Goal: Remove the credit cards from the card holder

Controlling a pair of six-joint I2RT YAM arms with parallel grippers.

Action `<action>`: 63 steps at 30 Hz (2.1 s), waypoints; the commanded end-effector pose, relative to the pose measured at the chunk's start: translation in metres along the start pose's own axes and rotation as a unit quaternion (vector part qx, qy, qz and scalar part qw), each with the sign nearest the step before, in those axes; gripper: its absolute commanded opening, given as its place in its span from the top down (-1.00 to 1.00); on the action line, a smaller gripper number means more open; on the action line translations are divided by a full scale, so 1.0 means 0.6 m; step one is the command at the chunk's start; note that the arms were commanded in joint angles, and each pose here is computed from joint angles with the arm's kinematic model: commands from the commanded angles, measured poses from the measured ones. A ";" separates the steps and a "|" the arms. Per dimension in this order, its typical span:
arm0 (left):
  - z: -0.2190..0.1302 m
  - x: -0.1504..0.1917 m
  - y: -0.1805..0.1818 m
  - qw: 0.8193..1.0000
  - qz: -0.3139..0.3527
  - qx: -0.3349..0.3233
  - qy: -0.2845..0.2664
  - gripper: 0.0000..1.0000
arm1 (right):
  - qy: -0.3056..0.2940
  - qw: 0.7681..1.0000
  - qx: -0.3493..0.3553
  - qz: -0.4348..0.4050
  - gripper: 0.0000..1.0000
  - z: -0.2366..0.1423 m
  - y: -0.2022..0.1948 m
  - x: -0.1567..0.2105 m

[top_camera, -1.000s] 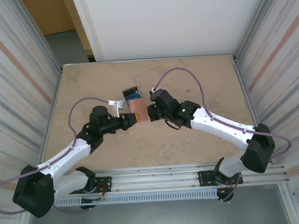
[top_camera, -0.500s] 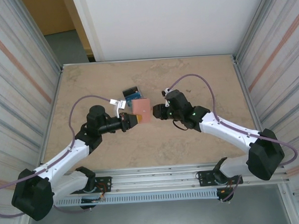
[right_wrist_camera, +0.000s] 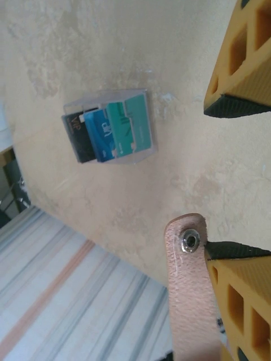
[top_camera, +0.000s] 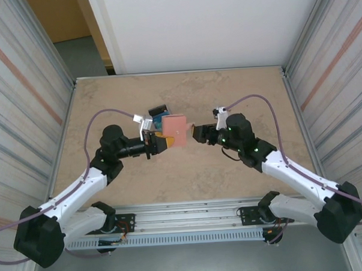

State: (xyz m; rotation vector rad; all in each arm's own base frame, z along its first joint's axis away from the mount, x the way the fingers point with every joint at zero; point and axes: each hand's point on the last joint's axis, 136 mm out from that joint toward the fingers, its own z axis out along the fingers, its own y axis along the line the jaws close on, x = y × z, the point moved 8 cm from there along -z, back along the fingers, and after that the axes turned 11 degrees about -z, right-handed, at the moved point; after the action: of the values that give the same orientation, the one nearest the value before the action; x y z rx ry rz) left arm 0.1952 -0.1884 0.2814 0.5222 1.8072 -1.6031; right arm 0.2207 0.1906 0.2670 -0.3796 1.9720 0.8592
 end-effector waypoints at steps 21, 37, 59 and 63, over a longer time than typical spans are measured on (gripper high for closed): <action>-0.001 -0.012 -0.107 0.975 0.164 0.141 0.044 1.00 | -0.100 0.964 -0.213 -0.122 -0.18 -0.102 0.074 -0.020; 0.008 -0.009 -0.097 0.979 0.143 0.135 0.045 1.00 | -0.095 0.945 -0.273 -0.156 -0.07 -0.097 0.121 -0.031; 0.013 -0.007 -0.101 0.978 0.142 0.143 0.046 1.00 | -0.103 0.948 -0.255 -0.160 0.05 -0.114 0.125 -0.035; 0.014 -0.006 -0.101 0.979 0.142 0.141 0.047 1.00 | -0.101 0.944 -0.268 -0.164 0.04 -0.110 0.132 -0.034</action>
State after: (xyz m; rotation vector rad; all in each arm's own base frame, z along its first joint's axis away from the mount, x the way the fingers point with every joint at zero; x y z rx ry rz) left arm 0.1615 -0.2035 0.3209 0.9319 1.5277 -1.6585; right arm 0.1496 0.1943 0.3197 -0.8446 1.4919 1.1388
